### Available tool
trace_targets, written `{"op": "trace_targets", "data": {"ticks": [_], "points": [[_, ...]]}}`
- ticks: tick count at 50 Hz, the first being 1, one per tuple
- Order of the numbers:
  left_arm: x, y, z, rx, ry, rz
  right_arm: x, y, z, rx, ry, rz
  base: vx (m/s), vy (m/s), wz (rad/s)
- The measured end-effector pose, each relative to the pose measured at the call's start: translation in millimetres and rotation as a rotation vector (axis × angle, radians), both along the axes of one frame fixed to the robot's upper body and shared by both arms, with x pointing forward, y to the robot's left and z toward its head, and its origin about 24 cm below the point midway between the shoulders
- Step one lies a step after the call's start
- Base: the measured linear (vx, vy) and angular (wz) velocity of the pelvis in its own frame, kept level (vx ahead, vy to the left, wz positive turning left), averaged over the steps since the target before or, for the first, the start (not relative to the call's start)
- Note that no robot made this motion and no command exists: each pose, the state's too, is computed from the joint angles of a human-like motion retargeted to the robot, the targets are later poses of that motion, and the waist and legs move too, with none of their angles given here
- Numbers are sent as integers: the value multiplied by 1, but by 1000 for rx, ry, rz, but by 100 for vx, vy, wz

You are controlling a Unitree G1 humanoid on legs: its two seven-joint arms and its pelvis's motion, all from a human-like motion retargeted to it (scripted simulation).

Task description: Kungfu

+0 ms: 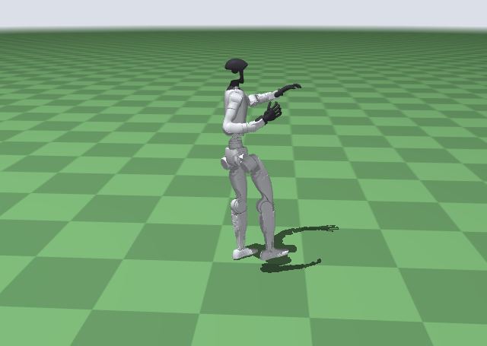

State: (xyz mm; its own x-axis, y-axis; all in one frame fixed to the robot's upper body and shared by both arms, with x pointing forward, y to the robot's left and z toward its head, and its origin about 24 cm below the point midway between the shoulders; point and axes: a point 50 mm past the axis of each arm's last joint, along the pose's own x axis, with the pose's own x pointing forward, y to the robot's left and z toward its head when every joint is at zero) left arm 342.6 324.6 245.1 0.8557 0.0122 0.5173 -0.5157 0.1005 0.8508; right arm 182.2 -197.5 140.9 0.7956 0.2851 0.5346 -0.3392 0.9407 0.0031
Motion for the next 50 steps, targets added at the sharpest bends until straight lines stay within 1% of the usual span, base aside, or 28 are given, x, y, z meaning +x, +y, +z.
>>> {"op": "trace_targets", "data": {"ticks": [3,5,7,8,9,10,11,12,13,15,16,17,18,20,23,25,28,30,35,38,40,42,45,47,50], "points": [[-24,-26,-36,-260,268,-283,36,8,51,101,-216,-68,-11,-4,-69],[-51,-48,-79,-510,416,-509,60,15,96,132,-355,-137,-21,-14,-27],[-90,-67,-140,-860,572,-684,79,14,150,63,-515,-233,-31,-25,30],[-114,-77,-173,-1059,671,-760,85,11,175,2,-606,-304,-34,-34,29],[-143,-83,-209,-1281,794,-786,94,8,197,-94,-680,-395,-34,-44,4],[-179,-90,-242,-1522,909,-797,105,5,218,-209,-737,-495,-34,-53,-37],[-216,-95,-269,-1754,973,-740,123,-4,234,-351,-737,-626,-38,-55,-58],[-251,-102,-288,-1977,963,-673,140,-18,247,-486,-693,-772,-47,-53,-66],[-278,-107,-298,-2164,854,-572,159,-38,253,-607,-581,-947,-51,-46,-74],[-314,-104,-309,-2358,517,-301,184,-96,249,-832,-149,-1339,-43,-31,-92],[-324,-101,-307,-2351,386,-205,182,-119,245,-966,95,-1467,-26,-16,-76],[-332,-100,-305,-2338,284,-134,177,-133,244,-1056,270,-1541,-19,-11,-43],[-332,-104,-303,-2324,242,-121,180,-128,246,-1108,287,-1502,-25,-14,-9],[-326,-110,-299,-2319,283,-187,183,-112,259,-1083,98,-1436,-29,-17,46],[-324,-110,-296,-2310,500,-285,189,-72,257,-979,-346,-1394,-2,-10,57],[-325,-105,-293,-2278,600,-310,195,-55,244,-969,-475,-1350,2,-1,12],[-322,-96,-288,-2214,648,-328,207,-62,222,-995,-264,-1307,4,-1,-14],[-320,-90,-286,-2187,663,-327,210,-62,215,-991,-214,-1264,16,-3,-24],[-299,-68,-286,-2103,609,-286,209,-56,204,-965,-299,-1213,25,2,-24],[-270,-35,-285,-1925,528,-148,214,-47,185,-947,-290,-1156,24,-12,-29],[-243,-10,-282,-1776,490,-47,218,-37,171,-943,-284,-1089,40,3,22],[-213,5,-276,-1624,487,-28,219,-27,161,-922,-296,-1019,40,15,77],[-154,22,-256,-1357,570,-27,217,-3,152,-832,-357,-845,40,2,97],[-102,19,-235,-1184,613,-68,211,23,152,-676,-406,-642,39,-1,116],[-50,-3,-210,-1084,579,-140,195,60,161,-455,-490,-350,43,-7,104]]}}
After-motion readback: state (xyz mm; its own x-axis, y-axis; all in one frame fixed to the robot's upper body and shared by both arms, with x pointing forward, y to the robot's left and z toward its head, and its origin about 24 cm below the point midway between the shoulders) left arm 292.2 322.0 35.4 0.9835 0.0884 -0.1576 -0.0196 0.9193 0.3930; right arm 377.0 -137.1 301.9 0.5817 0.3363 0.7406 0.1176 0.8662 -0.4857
